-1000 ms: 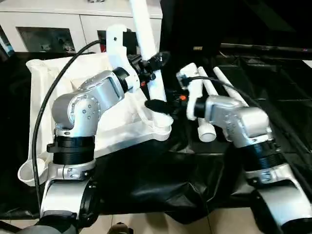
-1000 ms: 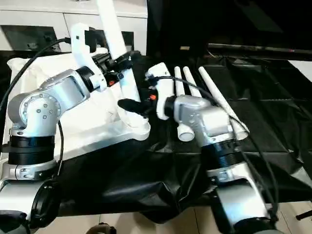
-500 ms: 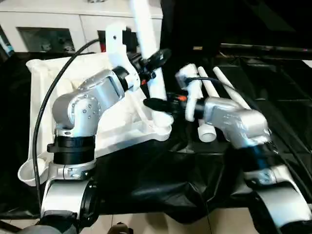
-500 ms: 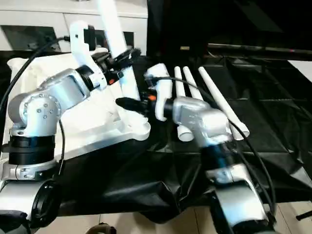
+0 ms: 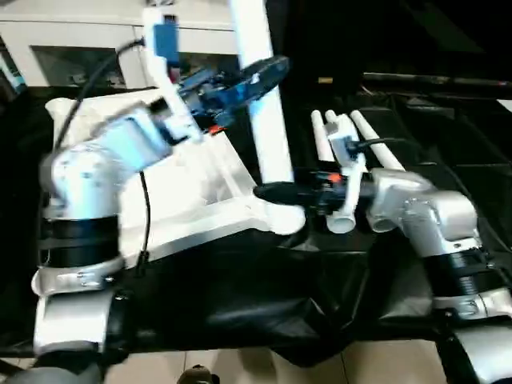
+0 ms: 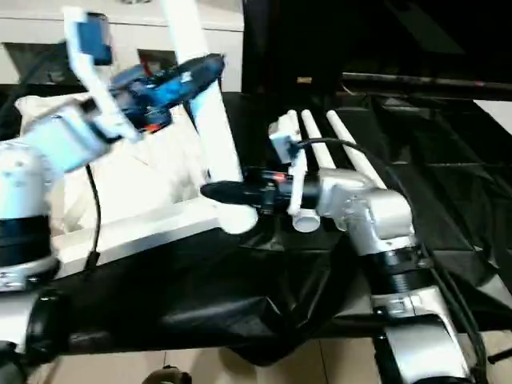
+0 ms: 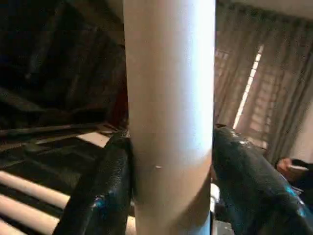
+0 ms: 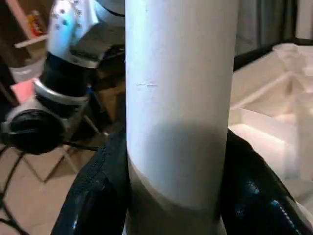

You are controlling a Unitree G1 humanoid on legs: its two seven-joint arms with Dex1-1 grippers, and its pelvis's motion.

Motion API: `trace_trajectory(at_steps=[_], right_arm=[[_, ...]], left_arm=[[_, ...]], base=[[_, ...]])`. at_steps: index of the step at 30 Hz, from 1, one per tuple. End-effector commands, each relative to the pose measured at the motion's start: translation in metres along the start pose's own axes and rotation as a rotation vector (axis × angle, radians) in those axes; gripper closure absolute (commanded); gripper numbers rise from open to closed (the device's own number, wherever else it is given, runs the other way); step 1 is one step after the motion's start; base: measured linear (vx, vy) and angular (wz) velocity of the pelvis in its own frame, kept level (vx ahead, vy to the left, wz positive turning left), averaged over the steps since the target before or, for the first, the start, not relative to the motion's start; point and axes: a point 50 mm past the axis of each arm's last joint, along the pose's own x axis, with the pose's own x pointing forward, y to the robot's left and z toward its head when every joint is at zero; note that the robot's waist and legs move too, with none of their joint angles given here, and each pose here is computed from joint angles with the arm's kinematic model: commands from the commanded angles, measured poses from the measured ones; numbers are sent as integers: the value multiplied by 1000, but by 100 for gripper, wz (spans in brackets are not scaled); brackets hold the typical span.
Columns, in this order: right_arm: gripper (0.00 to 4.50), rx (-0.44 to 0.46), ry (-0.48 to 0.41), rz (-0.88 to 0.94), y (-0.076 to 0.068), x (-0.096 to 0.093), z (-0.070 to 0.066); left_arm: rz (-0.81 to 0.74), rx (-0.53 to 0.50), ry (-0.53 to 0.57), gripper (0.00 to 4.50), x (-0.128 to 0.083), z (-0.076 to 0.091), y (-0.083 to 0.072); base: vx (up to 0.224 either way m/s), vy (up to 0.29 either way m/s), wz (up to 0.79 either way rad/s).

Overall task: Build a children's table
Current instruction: Pick table leg

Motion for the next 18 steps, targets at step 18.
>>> trace_trajectory(at_steps=[18], right_arm=[[258, -111, 40, -93, -4, -1, 1]], left_arm=[[-16, -14, -3, 270, 8, -11, -1]], base=[[0, 0, 0]])
